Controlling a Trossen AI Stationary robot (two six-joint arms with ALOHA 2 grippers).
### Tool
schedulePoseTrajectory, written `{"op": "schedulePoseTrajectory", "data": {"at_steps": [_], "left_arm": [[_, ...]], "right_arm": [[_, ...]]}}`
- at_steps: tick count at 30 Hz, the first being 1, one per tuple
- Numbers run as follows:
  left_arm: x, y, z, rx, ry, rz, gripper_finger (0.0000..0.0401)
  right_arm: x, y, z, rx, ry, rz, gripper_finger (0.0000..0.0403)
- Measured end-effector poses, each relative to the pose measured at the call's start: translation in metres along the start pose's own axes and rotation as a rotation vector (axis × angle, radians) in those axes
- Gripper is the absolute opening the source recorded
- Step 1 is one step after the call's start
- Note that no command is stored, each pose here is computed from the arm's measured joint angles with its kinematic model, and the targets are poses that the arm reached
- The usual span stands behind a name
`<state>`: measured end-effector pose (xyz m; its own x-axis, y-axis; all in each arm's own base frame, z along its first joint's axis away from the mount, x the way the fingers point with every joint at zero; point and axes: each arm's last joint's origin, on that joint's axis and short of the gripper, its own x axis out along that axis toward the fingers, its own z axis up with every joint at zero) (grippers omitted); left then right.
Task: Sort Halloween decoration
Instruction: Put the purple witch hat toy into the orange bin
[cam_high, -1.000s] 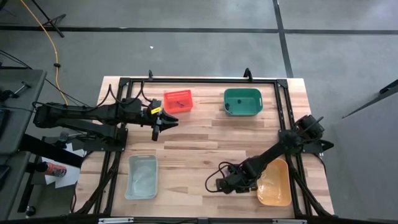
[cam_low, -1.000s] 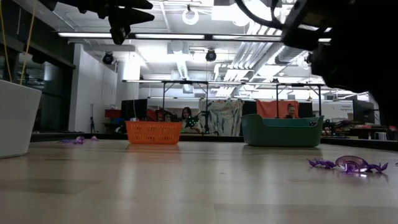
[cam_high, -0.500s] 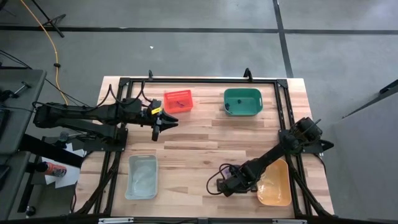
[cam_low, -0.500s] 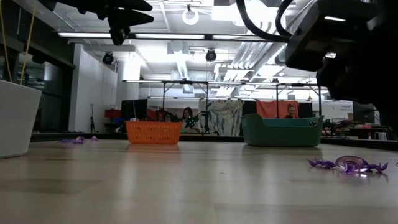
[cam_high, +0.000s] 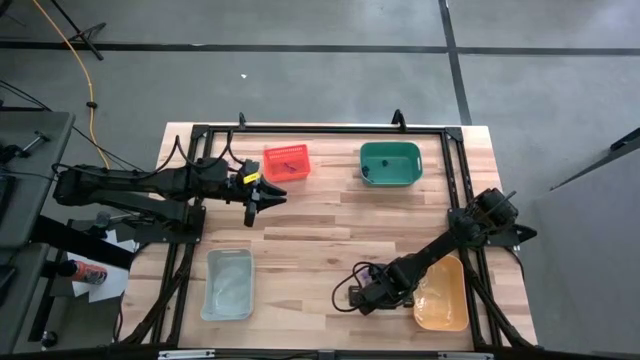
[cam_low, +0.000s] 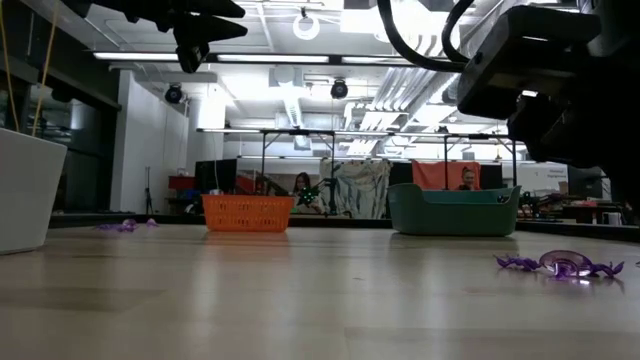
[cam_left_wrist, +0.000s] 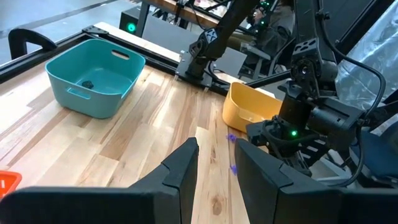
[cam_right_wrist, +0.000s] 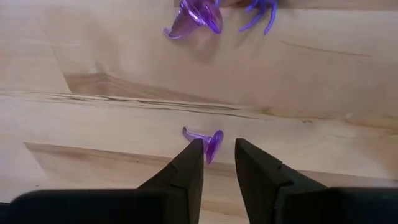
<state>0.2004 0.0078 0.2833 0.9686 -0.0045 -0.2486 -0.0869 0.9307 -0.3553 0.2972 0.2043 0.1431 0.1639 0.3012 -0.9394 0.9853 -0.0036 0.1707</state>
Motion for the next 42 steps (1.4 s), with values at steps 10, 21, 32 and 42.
{"op": "schedulePoseTrajectory", "data": {"at_steps": [10,21,32,42], "left_arm": [[0.000,0.000,0.000,0.034,0.000,0.003,0.0095],[0.000,0.001,-0.003,0.093,0.032,0.013,0.0095],[0.000,0.001,-0.003,-0.080,0.031,0.013,0.0095],[0.000,0.001,-0.003,-0.081,0.025,0.011,0.0095]], "right_arm": [[0.003,-0.003,0.002,-0.034,-0.005,0.003,0.0038],[-0.020,0.001,0.001,-0.162,-0.095,0.145,0.0002],[-0.094,0.030,0.039,-0.503,-0.410,0.418,0.0000],[-0.137,0.079,0.125,-0.925,-0.645,0.564,0.0000]]}}
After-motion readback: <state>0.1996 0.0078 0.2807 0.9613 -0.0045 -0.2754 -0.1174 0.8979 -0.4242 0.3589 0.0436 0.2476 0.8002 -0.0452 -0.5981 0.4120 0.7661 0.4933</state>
